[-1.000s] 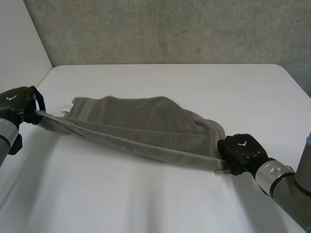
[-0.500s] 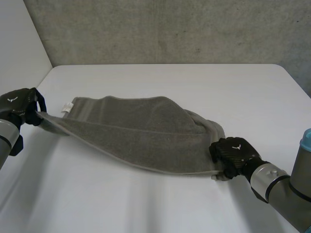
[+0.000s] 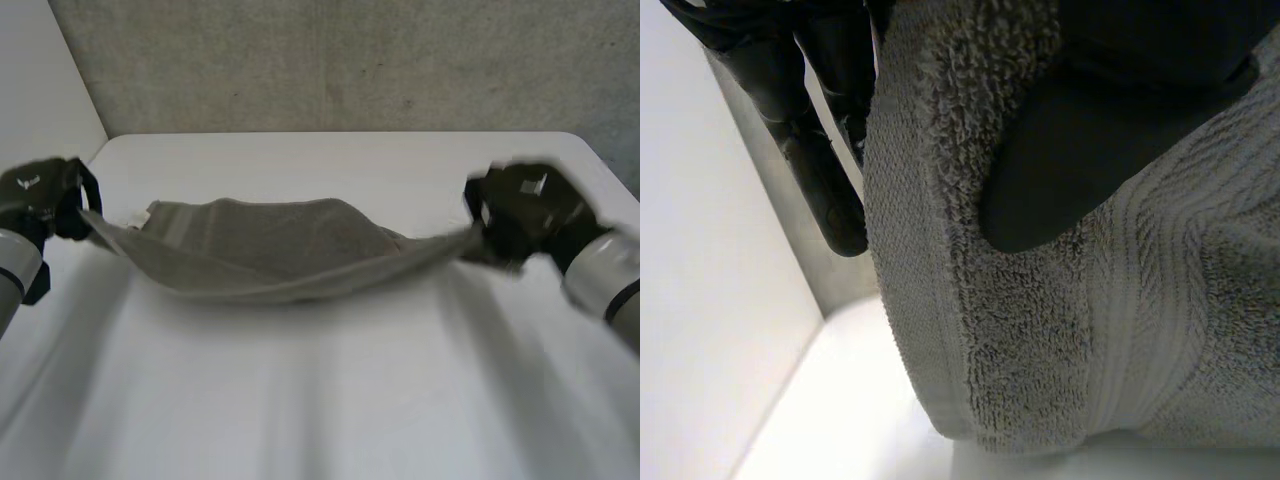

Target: Fold the laundry

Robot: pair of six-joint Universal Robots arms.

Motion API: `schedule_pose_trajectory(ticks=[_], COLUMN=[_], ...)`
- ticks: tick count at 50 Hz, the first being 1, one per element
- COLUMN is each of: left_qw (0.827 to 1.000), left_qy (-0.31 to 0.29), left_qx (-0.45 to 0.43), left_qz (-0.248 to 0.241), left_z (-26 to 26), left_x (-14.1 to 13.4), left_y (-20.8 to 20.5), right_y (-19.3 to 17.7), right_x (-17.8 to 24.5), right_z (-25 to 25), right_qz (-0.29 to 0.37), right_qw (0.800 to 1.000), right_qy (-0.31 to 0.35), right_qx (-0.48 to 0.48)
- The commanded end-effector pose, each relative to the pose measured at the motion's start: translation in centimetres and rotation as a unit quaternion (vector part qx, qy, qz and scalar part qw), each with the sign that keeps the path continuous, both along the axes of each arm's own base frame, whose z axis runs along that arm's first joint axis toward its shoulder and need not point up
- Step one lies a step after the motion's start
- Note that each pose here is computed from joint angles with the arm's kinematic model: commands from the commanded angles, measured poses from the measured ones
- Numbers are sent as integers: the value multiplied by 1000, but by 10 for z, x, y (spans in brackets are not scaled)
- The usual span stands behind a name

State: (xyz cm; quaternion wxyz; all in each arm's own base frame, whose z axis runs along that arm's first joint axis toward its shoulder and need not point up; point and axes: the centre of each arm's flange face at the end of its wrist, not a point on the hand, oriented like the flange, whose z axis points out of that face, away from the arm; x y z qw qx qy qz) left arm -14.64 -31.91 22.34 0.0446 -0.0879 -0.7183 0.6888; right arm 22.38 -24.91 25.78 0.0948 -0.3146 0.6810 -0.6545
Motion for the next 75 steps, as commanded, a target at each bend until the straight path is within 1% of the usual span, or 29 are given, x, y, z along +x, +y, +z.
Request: schedule_pose_trajectory(ticks=[1,5,11,16,21,26,29,33,34,35,37,38,39,40,41,42,43,44,46,49,50,51,53,54,56,58,62,69,75], left_qw=[994,989,990,998,996,990,991,996,998,998,996,992,992,985,984,975,965,965,946,941,939,943,948,954,962,969,982,987,997], left_qy=[2,4,4,3,-4,-8,-7,-1,3,12,29,55,55,83,83,112,141,141,186,198,207,209,206,201,193,187,166,141,61], left_qx=[-112,-147,-143,-68,85,137,122,63,26,-17,-64,-108,-109,-152,-152,-189,-219,-219,-265,-274,-272,-260,-241,-220,-191,-164,-89,-44,-1], left_qz=[-11,-9,-9,-8,-21,-37,-46,-55,-57,-57,-51,-41,-41,-27,-27,-14,-2,-2,11,16,16,18,19,21,22,19,-12,-62,-57], left_z=[86,122,140,98,3,-40,-40,-10,11,37,66,98,98,130,130,158,179,179,209,212,212,204,192,175,154,133,59,-28,-75], left_x=[-7,-6,-6,-6,-15,-28,-37,-48,-54,-60,-65,-67,-67,-64,-64,-60,-55,-55,-49,-46,-45,-44,-45,-45,-45,-46,-50,-56,-47], left_y=[31,47,55,36,2,-18,-36,-55,-63,-69,-73,-74,-74,-72,-72,-69,-66,-66,-59,-58,-58,-59,-61,-63,-63,-64,-59,-45,-33], right_y=[24,24,-11,-28,-45,-61,-80,-119,-129,-129,-137,-137,-131,-130,-124,-115,-115,-108,-102,-94,-92,-92,-89,-89,-85,-81,-72,-56,-51], right_x=[-2,-12,-20,-15,-9,1,12,27,32,32,37,37,35,35,32,28,28,25,23,20,20,20,22,22,26,28,31,26,21], right_z=[136,162,131,83,28,-16,-27,13,42,42,111,111,151,151,175,199,200,215,223,221,212,212,177,176,130,105,55,-57,-90], right_qz=[25,19,18,47,71,69,45,-27,-53,-53,-94,-94,-109,-109,-115,-119,-119,-118,-117,-114,-109,-109,-83,-83,-41,-18,23,55,64], right_qw=[994,994,994,982,968,957,960,973,973,973,959,958,945,944,934,922,922,915,912,922,934,935,963,963,985,990,993,984,975], right_qy=[-22,-4,103,172,201,229,245,229,203,203,129,129,79,78,42,4,4,-20,-34,-28,-14,-14,24,25,62,81,111,163,206], right_qx=[-104,-111,-21,57,132,164,125,-24,-94,-95,-236,-237,-299,-300,-335,-368,-368,-386,-391,-369,-339,-338,-254,-253,-154,-110,-40,48,54])
